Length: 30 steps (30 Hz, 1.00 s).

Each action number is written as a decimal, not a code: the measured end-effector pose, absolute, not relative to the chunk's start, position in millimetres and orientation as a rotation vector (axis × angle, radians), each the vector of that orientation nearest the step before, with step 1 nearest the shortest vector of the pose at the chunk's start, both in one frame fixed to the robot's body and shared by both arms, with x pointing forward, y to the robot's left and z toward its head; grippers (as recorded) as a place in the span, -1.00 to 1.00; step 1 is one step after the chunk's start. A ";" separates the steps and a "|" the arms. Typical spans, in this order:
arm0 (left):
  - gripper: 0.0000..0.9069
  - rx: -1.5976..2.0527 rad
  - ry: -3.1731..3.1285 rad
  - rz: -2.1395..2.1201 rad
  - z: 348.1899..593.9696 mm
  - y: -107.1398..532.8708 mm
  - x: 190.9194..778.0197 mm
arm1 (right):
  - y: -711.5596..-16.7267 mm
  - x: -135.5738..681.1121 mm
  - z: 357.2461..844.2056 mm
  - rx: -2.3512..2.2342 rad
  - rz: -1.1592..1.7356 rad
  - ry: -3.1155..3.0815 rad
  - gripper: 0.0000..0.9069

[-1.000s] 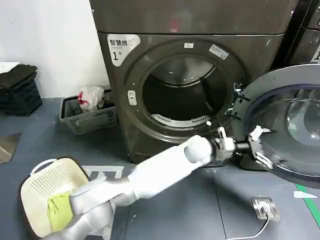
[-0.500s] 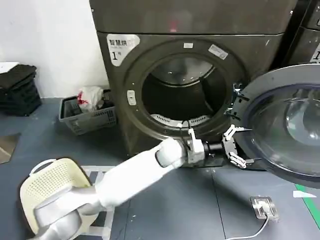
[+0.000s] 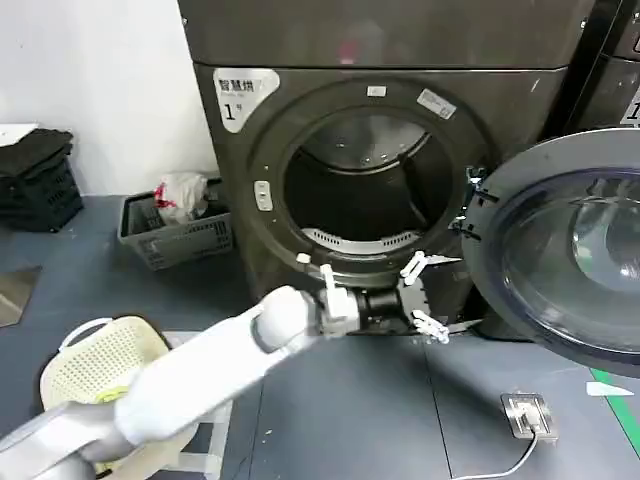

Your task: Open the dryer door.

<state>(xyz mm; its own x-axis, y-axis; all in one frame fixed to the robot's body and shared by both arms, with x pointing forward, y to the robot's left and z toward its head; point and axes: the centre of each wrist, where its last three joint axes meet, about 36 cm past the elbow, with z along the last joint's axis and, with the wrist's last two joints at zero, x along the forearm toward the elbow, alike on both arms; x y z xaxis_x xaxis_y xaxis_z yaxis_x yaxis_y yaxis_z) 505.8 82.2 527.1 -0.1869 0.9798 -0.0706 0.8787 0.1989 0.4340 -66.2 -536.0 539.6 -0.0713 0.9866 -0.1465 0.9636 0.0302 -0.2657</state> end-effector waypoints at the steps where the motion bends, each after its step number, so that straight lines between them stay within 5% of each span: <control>1: 1.00 1.738 2.170 0.433 527.2 91.0 502.8 | -536.0 -66.0 539.2 -2.085 0.454 -2.198 1.00; 12: 1.00 1.533 2.649 0.487 533.6 200.5 456.2 | -533.7 -51.8 531.9 -2.052 0.417 -2.226 1.00; 30: 1.00 0.779 3.636 0.103 583.3 324.9 401.4 | -536.7 -35.9 523.4 -2.021 0.275 -2.160 1.00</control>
